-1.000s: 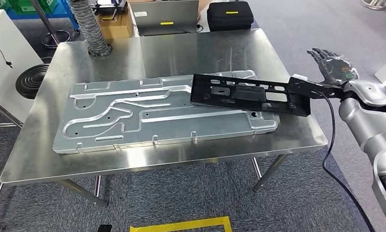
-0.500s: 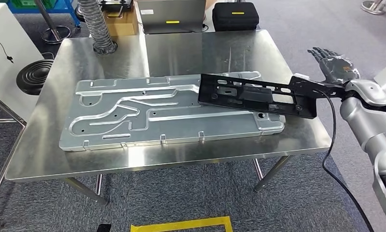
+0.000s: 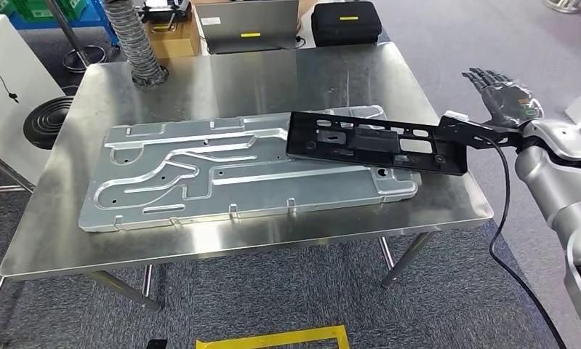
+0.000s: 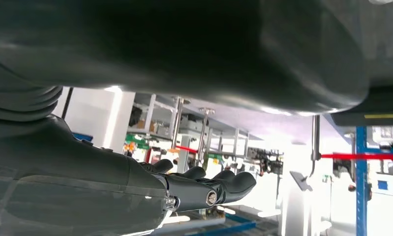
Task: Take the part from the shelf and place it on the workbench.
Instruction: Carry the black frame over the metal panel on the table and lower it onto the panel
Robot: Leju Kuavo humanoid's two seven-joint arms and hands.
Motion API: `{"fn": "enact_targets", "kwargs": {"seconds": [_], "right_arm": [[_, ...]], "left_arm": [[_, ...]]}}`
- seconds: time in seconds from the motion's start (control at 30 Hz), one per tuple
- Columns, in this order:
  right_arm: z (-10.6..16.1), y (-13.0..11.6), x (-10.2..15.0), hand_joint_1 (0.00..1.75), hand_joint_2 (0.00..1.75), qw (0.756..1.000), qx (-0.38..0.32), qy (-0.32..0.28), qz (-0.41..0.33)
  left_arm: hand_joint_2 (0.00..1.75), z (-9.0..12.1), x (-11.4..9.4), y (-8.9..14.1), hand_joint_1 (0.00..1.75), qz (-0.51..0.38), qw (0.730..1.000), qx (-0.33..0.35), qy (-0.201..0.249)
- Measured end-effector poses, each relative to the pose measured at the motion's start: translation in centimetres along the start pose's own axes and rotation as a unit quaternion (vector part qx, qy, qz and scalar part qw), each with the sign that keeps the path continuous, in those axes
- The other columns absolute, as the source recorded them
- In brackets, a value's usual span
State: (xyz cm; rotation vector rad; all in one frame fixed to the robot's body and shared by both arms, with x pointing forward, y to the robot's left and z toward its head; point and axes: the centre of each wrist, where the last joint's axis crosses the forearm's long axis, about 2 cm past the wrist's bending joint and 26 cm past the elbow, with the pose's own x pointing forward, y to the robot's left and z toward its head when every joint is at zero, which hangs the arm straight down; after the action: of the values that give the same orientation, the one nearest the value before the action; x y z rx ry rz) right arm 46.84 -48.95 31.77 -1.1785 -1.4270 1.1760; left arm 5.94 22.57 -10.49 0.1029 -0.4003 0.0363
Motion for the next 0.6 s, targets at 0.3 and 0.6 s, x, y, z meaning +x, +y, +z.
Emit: {"fn": "enact_targets", "kwargs": {"seconds": [0.3, 0.6], "right_arm": [[1.1, -1.5, -2.2, 0.00, 0.00, 1.000, -0.022, 0.015, 0.000], [3.4, -1.2, -5.0, 0.00, 0.00, 0.998, -0.043, 0.044, -0.021]], "left_arm": [[0.00, 0.0, -0.2, 0.0, 0.00, 0.011, 1.000, -0.002, 0.004], [0.00, 0.1, -0.3, 0.0, 0.00, 0.034, 0.999, -0.011, 0.018]]}}
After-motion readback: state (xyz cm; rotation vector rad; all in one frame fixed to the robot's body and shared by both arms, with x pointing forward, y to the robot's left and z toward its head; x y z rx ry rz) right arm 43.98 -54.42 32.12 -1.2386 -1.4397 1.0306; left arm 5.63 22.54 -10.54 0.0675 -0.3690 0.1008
